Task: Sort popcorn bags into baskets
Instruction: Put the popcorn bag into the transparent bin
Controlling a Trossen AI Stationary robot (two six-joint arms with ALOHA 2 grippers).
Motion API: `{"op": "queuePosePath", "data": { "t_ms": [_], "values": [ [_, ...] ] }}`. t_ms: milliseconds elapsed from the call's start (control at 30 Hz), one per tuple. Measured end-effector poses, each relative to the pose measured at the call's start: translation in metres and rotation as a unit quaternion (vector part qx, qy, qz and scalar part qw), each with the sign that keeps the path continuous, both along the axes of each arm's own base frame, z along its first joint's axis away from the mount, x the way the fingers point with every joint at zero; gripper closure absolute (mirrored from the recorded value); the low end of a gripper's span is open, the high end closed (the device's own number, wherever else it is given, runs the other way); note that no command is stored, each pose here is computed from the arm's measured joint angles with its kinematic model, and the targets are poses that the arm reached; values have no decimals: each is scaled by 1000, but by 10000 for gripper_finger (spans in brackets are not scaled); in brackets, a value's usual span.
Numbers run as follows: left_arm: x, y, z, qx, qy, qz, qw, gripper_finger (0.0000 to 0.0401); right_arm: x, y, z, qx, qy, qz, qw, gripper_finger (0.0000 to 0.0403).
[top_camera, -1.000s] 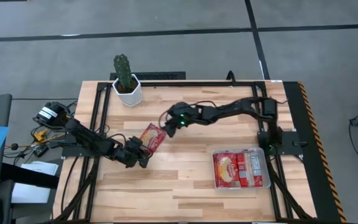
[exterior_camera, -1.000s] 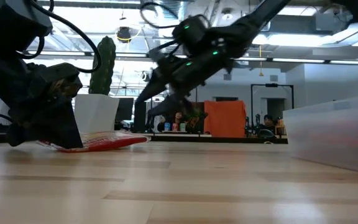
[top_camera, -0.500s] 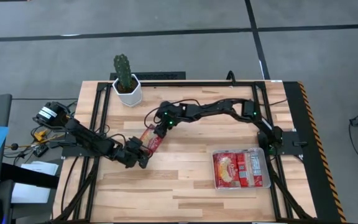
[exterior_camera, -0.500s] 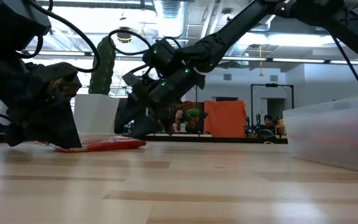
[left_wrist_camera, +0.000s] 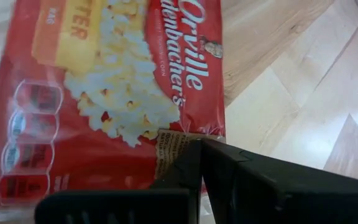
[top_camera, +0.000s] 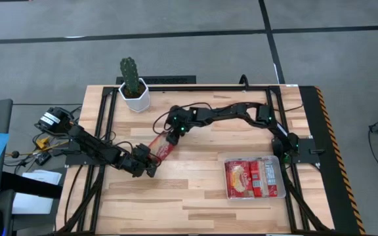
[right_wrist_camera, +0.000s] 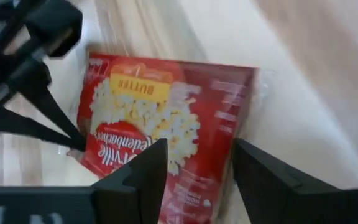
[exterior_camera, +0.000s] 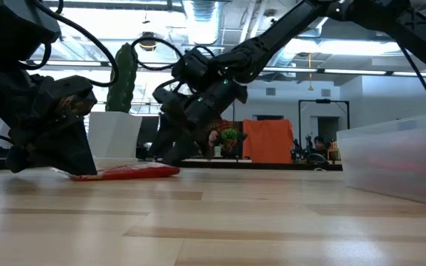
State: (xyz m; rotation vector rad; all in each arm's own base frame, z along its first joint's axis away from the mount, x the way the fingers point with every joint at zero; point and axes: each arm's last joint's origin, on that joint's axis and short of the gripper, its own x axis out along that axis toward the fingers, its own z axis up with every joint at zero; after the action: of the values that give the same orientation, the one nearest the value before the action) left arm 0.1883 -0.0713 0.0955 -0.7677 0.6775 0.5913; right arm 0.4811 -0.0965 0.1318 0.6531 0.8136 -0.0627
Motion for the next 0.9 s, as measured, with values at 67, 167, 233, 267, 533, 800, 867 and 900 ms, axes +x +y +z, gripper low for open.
{"op": "queuePosePath", "data": {
  "t_ms": [67,167,233,267,533,800,867,900],
  "values": [
    [0,0,0,1,1,0,1000,401,-4,-7,10,0,-4,-11,1000,204],
    [0,0,0,2,1,1,1000,401,-4,-15,22,-6,-26,-18,999,206],
    [0,0,0,3,2,2,1000,401,-5,-16,22,-9,-24,-18,1000,204],
    [-1,1,0,4,3,2,1000,401,-5,-15,20,-10,-19,-16,1000,202],
    [-1,1,0,10,5,-3,1000,401,3,2,-6,-5,-7,7,1000,182],
    [-1,1,-1,10,5,-3,1000,401,7,15,-4,-7,-18,24,1000,200],
    [-1,1,-1,7,5,-1,1000,401,5,12,-5,-12,-14,28,999,212],
    [-1,1,-1,5,4,1,1000,401,4,10,-6,-8,-9,27,1000,216]
  ]
}}
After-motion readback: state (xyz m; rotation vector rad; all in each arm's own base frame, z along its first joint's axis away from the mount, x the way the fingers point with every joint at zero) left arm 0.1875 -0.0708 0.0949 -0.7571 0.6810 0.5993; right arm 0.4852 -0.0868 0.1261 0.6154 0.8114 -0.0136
